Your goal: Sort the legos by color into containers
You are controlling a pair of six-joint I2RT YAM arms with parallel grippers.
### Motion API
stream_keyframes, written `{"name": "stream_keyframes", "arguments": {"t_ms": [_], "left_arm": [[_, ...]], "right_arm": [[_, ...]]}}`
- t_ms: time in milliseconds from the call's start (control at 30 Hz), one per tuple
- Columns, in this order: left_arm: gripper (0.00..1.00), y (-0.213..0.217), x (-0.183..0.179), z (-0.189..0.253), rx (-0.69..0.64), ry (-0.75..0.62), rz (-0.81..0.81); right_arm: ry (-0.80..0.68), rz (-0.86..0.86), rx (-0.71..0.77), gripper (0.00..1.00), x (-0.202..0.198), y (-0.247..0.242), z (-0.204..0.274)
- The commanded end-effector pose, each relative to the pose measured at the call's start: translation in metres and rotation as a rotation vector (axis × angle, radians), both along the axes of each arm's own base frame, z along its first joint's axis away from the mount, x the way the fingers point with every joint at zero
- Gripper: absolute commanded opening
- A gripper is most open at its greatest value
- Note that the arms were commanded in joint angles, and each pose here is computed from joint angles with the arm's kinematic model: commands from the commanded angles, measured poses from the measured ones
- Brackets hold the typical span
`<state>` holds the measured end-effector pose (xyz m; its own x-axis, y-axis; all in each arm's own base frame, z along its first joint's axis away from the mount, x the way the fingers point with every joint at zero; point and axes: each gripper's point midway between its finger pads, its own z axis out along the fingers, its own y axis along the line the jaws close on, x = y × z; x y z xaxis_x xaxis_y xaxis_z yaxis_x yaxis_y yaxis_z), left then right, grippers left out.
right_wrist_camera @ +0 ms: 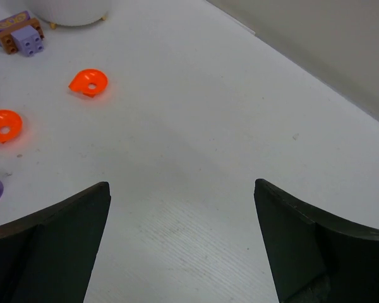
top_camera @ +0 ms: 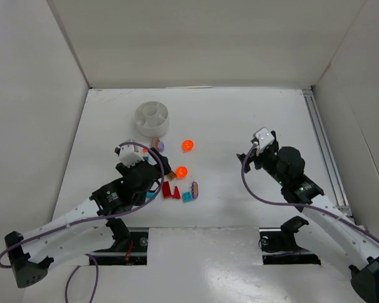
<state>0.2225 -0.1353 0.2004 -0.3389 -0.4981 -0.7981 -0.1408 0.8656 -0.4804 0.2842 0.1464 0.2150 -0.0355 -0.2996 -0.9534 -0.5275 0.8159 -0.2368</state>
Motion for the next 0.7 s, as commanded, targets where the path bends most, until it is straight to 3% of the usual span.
{"name": "stream_keyframes", "arguments": {"t_ms": [0, 200, 367, 467, 533, 667], "left_arm": [[1.00, 0.003, -0.007, -0.021, 0.019, 0.072, 0.012], [1.00, -0.035, -0.009, -0.054, 0.130, 0.136, -0.214], [1.00, -0.081, -0.005, -0.058, 0.166, 0.076, -0.448], [1.00, -0.096, 0.002, -0.063, 0.205, 0.062, -0.496], [0.94, -0.097, 0.010, -0.077, 0.246, 0.094, -0.487], [0.71, -0.083, 0.040, -0.098, 0.265, 0.162, -0.450]], "right_arm": [[-0.090, -0.038, 0.021, 1.00, 0.003, 0.003, 0.030], [-0.078, -0.031, 0.021, 1.00, -0.003, 0.014, 0.027], [0.008, -0.121, -0.042, 1.00, 0.000, 0.000, -0.003], [0.047, -0.191, -0.073, 1.00, 0.001, -0.013, -0.007], [0.064, -0.204, -0.092, 1.00, -0.003, -0.018, -0.011], [0.062, -0.215, -0.089, 0.95, -0.008, -0.026, -0.016]]}}
